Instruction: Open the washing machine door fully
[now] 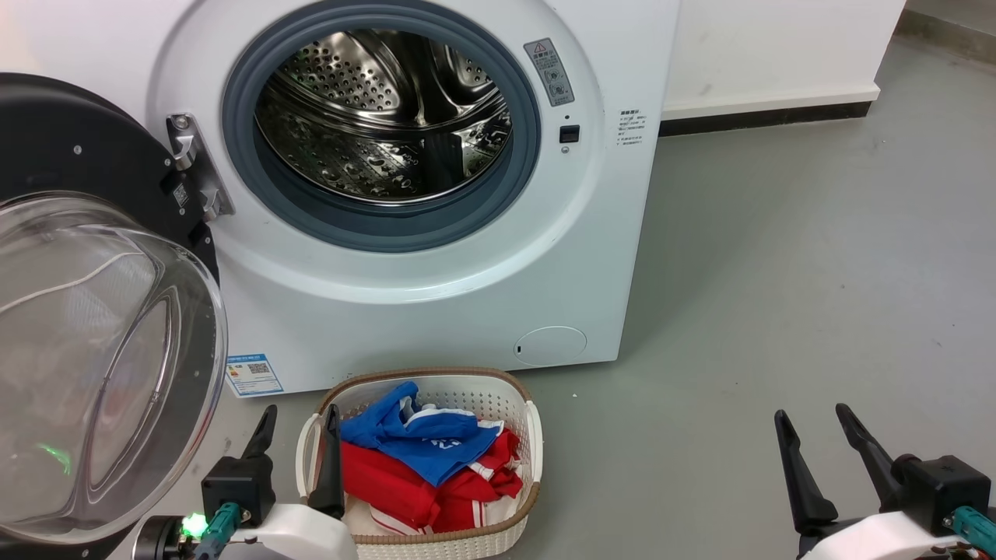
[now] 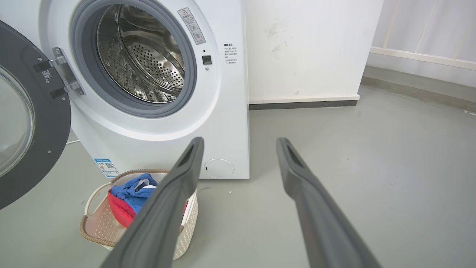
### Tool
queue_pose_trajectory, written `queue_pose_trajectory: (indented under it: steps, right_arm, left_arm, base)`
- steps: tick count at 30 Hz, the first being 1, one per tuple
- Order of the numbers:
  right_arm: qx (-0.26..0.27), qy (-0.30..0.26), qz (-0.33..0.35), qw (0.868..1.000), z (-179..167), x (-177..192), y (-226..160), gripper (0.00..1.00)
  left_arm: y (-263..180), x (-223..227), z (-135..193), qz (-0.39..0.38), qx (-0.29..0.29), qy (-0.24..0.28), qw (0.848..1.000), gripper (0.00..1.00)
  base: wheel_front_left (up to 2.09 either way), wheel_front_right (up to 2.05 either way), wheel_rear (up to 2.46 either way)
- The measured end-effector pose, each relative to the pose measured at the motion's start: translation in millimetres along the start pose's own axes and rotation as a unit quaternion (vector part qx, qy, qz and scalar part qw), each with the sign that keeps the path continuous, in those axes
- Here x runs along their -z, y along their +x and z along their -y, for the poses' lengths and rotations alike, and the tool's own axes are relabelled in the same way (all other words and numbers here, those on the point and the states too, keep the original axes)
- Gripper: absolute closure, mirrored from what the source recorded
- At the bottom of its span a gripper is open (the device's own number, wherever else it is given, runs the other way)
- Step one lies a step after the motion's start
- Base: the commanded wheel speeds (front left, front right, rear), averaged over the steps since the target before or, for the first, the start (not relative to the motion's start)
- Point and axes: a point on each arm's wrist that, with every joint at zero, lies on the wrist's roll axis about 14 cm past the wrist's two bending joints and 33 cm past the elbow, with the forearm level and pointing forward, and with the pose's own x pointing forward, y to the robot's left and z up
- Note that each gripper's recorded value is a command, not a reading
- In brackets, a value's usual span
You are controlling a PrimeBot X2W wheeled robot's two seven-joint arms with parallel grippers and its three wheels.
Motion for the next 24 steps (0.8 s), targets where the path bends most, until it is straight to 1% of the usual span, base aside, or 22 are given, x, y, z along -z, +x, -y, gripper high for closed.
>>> queue_pose_trajectory:
  steps: [5,14,24]
  right_arm:
    - [-0.002,0.000,0.000,1.000,-0.9,0.0,1.6,0.00]
    - [-0.020,-0.002,0.002,1.000,-11.6,-1.1,9.8,0.00]
    - [-0.026,-0.002,0.005,1.000,-14.7,-2.5,11.4,0.00]
  left_arm:
    - [-0.4,-0.4,-7.4,0.002,-0.014,0.000,1.000,0.00]
    - [-10.3,3.1,-21.4,-0.002,-0.042,-0.002,0.999,0.00]
    - [-14.3,0.7,-22.7,0.001,-0.044,0.001,0.999,0.00]
  base:
    - [0.00,0.00,0.00]
    - [0.00,0.00,0.00]
    - [0.00,0.00,0.00]
